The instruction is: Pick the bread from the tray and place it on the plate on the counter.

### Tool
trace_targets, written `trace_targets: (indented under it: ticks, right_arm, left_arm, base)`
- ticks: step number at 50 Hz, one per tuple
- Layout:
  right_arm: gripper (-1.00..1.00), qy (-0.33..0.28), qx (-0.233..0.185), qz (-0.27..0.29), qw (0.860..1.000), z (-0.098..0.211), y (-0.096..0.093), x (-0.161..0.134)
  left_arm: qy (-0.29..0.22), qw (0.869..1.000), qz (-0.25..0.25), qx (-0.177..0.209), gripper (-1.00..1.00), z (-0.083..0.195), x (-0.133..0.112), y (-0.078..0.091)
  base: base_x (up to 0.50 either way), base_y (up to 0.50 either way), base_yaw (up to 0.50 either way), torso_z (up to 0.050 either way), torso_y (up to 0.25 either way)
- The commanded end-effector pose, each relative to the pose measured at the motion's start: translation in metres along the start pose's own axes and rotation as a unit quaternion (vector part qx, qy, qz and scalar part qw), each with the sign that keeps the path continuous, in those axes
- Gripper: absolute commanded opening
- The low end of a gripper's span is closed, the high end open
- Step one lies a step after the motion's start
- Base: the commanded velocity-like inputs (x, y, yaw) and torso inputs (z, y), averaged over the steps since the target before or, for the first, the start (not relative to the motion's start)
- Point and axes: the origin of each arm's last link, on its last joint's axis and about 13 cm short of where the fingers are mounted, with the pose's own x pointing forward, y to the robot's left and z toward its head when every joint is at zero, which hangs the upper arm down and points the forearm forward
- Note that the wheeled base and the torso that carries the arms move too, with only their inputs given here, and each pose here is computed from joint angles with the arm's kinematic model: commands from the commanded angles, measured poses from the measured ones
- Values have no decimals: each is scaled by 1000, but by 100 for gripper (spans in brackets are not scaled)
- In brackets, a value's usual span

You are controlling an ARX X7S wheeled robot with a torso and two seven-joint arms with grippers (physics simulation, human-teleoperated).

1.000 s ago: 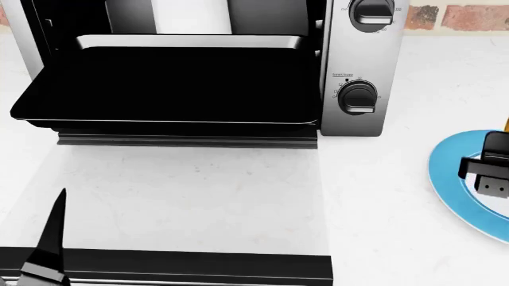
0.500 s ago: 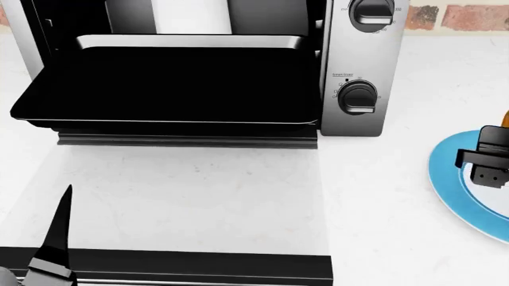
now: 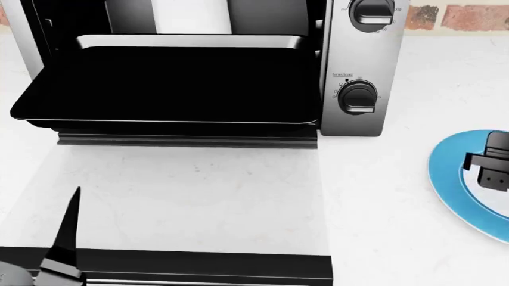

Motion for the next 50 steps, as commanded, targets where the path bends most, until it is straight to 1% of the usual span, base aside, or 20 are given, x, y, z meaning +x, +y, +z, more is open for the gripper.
trace_targets:
  ticks: [1, 17, 18, 25, 36, 40, 41, 46, 50]
  right_arm:
    - [-100, -6, -4, -7, 1000, 7, -5, 7]
    - [-100, 4, 5, -8, 1000, 1, -8, 16]
    - [100, 3, 4, -11, 1000, 1, -9, 17]
    - [100, -4, 14, -12, 1000, 1, -12, 14]
    - [100, -18, 16, -14, 1000, -2, -14, 7]
    - [100, -61, 16, 1, 998, 4, -11, -8]
    - [100, -72, 20, 12, 997, 6, -10, -13]
    - [100, -101, 18, 22, 994, 12, -10, -30]
    - [100, -123, 6, 31, 992, 16, -7, -44]
  left_arm:
    - [2, 1000, -2, 5, 100, 2, 1, -2]
    - [-4, 1000, -2, 11, 100, 8, 4, -2]
    - [-4, 1000, -2, 11, 100, 9, 3, -2]
    - [-4, 1000, 3, 10, 100, 8, -1, -1]
    - [-5, 1000, 3, 8, 100, 8, -3, -1]
    - [-3, 1000, 5, 6, 100, 7, -3, -1]
    - [-3, 1000, 4, 6, 100, 6, -3, -1]
    - [-5, 1000, 4, 3, 100, 5, -4, -2]
    - [-6, 1000, 4, 2, 100, 5, -4, -1]
  base:
    - [0, 0, 0, 0, 0]
    - [0, 0, 0, 0, 0]
    - [0, 0, 0, 0, 0]
    - [0, 0, 0, 0, 0]
    - [0, 0, 0, 0, 0]
    - [0, 0, 0, 0, 3]
    - [0, 0, 0, 0, 0]
    - [0, 0, 0, 0, 0]
    - [0, 0, 0, 0, 0]
